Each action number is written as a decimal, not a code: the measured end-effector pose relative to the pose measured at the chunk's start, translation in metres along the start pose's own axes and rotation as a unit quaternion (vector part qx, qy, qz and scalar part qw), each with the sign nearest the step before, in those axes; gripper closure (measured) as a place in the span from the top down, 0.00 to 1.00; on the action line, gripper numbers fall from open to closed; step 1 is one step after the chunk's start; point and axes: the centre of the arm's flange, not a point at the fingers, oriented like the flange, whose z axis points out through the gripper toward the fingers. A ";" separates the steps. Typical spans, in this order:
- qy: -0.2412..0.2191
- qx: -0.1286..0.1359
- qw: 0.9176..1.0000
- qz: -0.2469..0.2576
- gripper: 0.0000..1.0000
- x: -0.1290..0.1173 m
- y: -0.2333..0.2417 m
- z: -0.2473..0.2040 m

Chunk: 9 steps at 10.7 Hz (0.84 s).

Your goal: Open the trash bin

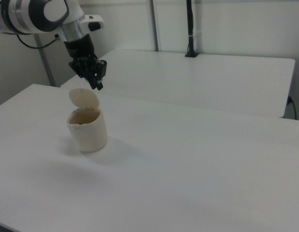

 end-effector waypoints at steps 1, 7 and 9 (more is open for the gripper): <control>0.022 0.001 1.000 -0.002 0.14 0.005 -0.002 -0.003; 0.125 0.040 0.991 -0.029 0.01 0.036 -0.078 0.001; 0.154 0.054 0.986 -0.027 0.01 0.043 -0.112 0.007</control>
